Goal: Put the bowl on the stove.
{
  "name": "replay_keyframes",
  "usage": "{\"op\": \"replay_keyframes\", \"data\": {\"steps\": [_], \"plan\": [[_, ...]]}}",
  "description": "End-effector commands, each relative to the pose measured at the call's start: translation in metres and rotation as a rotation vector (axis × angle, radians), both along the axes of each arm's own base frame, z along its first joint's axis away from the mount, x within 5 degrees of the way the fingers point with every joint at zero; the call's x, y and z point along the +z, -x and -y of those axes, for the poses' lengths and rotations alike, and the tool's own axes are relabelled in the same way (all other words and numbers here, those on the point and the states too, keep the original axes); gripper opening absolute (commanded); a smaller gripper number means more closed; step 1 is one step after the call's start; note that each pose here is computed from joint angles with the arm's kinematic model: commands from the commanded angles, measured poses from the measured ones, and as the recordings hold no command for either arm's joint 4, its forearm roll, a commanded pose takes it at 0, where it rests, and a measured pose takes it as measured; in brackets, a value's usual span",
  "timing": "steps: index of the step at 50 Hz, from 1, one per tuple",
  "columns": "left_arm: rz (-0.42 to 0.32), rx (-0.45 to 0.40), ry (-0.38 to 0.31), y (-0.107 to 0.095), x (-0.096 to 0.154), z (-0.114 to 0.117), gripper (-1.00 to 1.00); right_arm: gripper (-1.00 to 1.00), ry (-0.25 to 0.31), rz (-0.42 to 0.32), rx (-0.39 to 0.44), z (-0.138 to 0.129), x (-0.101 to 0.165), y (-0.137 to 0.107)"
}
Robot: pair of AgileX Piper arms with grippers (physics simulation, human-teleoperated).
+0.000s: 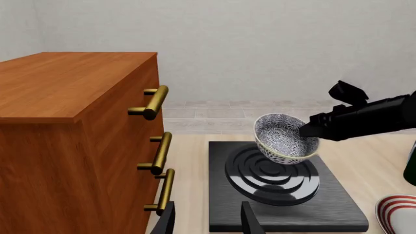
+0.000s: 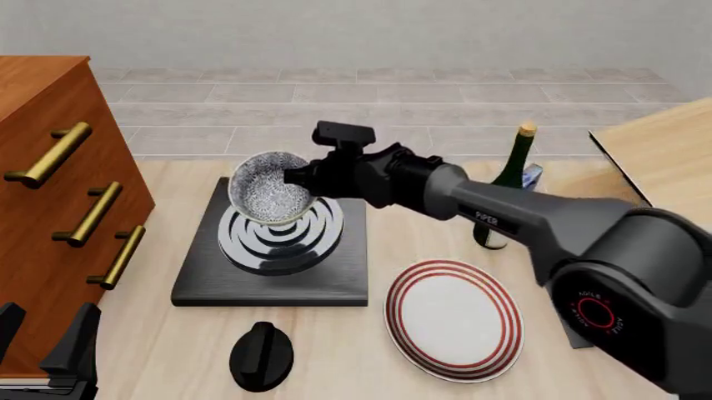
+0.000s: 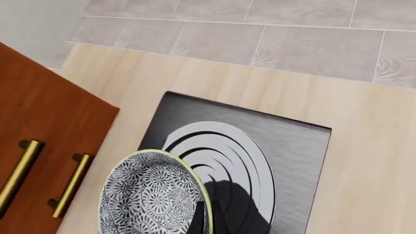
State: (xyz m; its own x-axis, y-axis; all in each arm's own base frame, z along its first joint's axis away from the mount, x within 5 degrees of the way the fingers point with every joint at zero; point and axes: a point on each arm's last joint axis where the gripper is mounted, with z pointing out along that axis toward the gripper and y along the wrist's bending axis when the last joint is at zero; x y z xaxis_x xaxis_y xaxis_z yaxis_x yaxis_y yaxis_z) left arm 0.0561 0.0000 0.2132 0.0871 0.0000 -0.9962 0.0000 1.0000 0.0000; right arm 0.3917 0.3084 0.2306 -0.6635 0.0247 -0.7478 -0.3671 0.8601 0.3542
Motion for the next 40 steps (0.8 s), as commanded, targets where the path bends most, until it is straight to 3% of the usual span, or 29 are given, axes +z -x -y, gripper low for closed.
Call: {"op": "replay_keyframes", "data": {"steps": [1, 21, 40], "plan": [[0.000, 0.000, 0.000, 0.000, 0.000, 0.000, 1.00, -1.00, -0.014, -0.008, -0.011, -0.002, -0.007, -0.006], [0.000, 0.000, 0.000, 0.000, 0.000, 0.000, 1.00, -1.00, -0.012, -0.044, -0.032, -0.009, -0.048, -0.021], [0.000, 0.000, 0.000, 0.000, 0.000, 0.000, 1.00, -1.00, -0.009, -0.055, -0.043, -0.007, -0.062, -0.024]]}}
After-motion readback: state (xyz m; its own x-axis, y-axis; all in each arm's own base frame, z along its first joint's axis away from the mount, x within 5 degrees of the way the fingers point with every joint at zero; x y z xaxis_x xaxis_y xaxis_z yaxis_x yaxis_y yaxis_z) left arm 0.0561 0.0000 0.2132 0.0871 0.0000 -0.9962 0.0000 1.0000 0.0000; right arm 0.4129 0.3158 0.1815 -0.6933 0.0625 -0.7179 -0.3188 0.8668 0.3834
